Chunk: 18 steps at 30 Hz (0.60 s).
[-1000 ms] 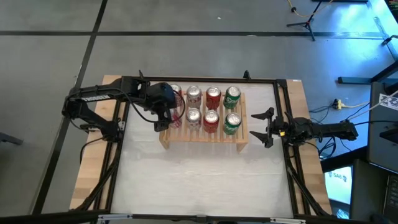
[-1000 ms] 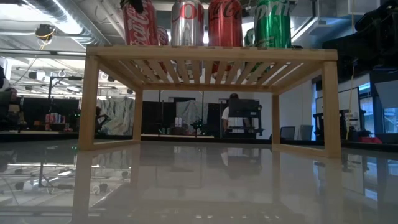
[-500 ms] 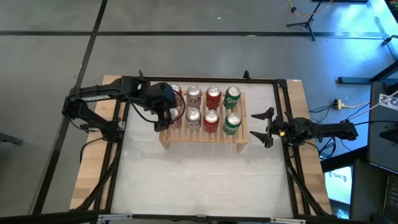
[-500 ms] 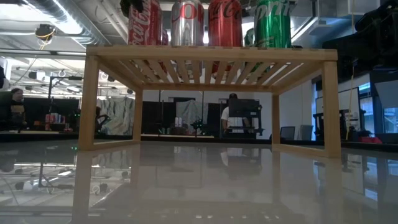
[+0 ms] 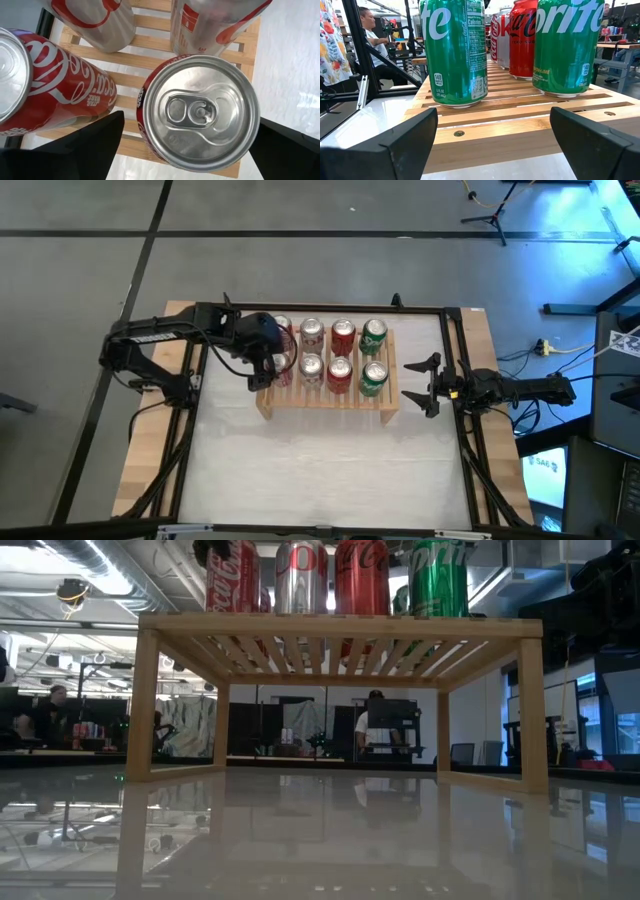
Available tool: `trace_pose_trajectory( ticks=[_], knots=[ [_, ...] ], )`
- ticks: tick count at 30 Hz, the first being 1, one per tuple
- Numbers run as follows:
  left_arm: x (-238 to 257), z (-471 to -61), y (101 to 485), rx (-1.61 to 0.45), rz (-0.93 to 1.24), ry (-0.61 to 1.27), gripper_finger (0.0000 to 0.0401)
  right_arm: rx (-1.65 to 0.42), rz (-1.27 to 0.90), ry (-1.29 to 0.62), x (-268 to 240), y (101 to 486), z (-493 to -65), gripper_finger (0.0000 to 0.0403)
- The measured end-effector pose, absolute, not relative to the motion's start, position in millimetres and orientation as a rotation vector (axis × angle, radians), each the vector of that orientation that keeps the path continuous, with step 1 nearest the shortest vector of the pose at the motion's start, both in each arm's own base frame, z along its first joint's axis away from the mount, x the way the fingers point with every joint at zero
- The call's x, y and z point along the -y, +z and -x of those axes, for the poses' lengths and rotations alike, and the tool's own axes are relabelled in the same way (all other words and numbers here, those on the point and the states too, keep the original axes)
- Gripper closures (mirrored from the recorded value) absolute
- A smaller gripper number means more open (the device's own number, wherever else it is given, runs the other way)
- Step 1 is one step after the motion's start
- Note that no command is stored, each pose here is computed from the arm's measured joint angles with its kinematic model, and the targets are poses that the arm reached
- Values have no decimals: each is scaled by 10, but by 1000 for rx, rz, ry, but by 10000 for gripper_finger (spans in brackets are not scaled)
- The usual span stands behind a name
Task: Place canned beverage on shelf
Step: Put the red white soda can on the shelf, then return to Home Position
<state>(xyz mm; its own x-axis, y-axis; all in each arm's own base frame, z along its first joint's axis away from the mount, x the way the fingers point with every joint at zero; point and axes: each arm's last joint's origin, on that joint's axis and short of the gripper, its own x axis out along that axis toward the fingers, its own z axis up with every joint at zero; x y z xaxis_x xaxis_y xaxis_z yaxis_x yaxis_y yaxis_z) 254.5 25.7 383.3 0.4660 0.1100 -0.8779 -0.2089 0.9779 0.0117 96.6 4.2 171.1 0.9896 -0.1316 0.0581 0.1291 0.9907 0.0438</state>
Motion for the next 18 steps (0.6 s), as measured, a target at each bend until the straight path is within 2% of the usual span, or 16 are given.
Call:
trace_pose_trajectory(
  ticks=[18],
  knots=[
    [-151, -2057, 4168, -923, 102, 159, 17, 61, -40, -131, -42, 1712, -966, 22]
  ],
)
